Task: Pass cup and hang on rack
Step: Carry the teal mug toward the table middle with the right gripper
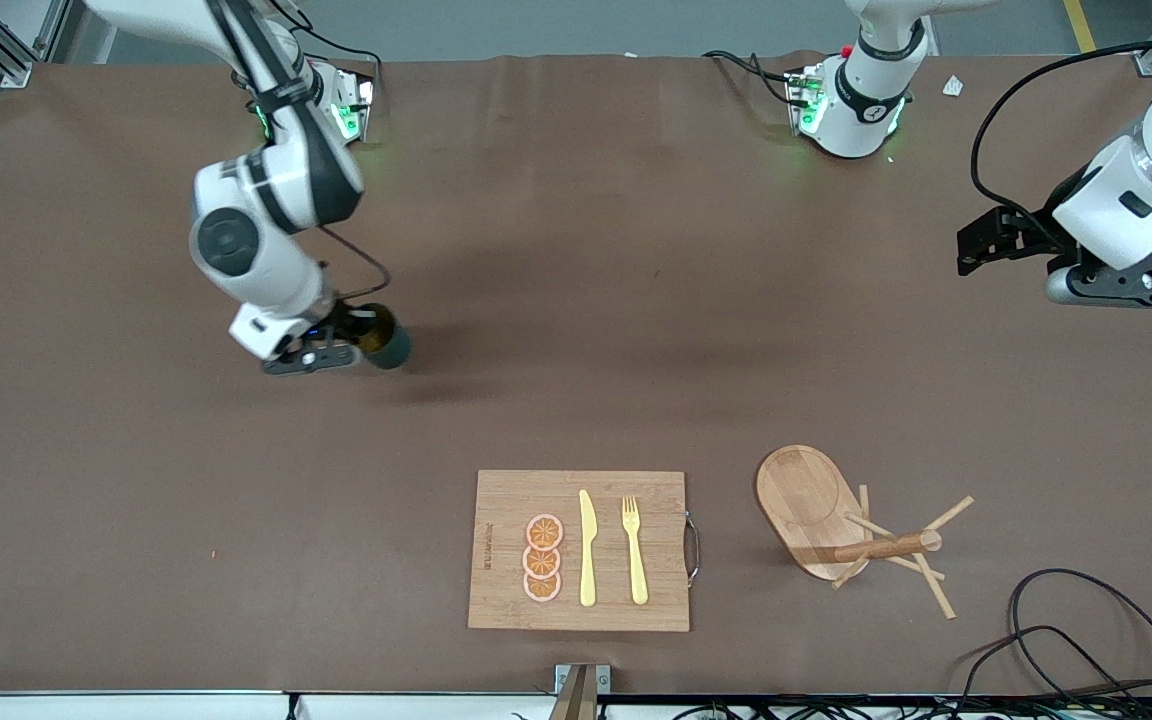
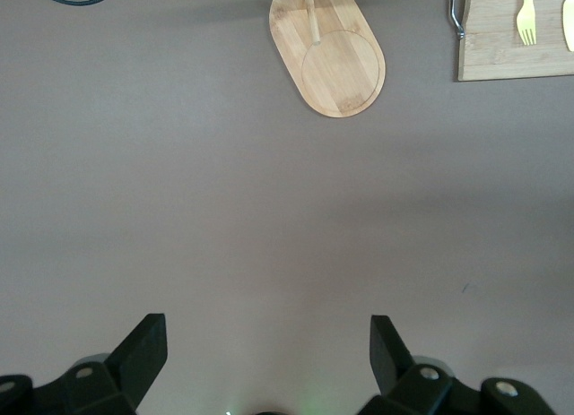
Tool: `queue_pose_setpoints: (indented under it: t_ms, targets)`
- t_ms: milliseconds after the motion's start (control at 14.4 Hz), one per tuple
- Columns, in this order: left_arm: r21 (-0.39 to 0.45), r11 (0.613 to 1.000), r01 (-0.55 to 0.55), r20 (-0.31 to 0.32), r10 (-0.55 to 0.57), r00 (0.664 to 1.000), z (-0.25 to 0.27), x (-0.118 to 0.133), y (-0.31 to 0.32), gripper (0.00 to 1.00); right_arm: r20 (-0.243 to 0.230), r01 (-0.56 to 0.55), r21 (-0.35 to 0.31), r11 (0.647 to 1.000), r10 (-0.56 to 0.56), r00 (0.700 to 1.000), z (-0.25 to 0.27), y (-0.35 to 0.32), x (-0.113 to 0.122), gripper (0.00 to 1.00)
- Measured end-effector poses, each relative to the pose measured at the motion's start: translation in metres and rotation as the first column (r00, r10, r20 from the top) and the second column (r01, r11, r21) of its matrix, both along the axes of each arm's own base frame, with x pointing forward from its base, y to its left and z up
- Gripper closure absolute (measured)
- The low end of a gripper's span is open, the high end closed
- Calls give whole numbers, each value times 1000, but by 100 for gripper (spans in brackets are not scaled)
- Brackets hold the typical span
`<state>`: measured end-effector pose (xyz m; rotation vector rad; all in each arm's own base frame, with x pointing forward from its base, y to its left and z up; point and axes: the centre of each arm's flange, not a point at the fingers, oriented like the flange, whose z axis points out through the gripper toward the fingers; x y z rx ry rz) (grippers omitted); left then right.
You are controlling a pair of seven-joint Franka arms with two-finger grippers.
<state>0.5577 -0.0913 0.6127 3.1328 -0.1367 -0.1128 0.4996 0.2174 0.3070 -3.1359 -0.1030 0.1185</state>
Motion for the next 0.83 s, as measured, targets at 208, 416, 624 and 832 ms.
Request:
queue_pose_setpoints:
  t_ms: [208,416,624,832]
  targets:
    - [0,1000,1,0,-1,1000,0,0,-1,0,-3,195,24,980,-195,981,4,80,-17,96]
    - [0,1000,2,-1,-2,1000,0,0,-1,0,-22,296,12,955,-295,955,-19,148,-27,96]
    - [0,1000,2,-1,-2,1000,0,0,-1,0,-22,319,1,948,-319,947,-47,208,-34,96]
    - [0,1000,2,-1,-2,1000,0,0,-1,0,-22,312,10,950,-312,950,-54,236,-39,96]
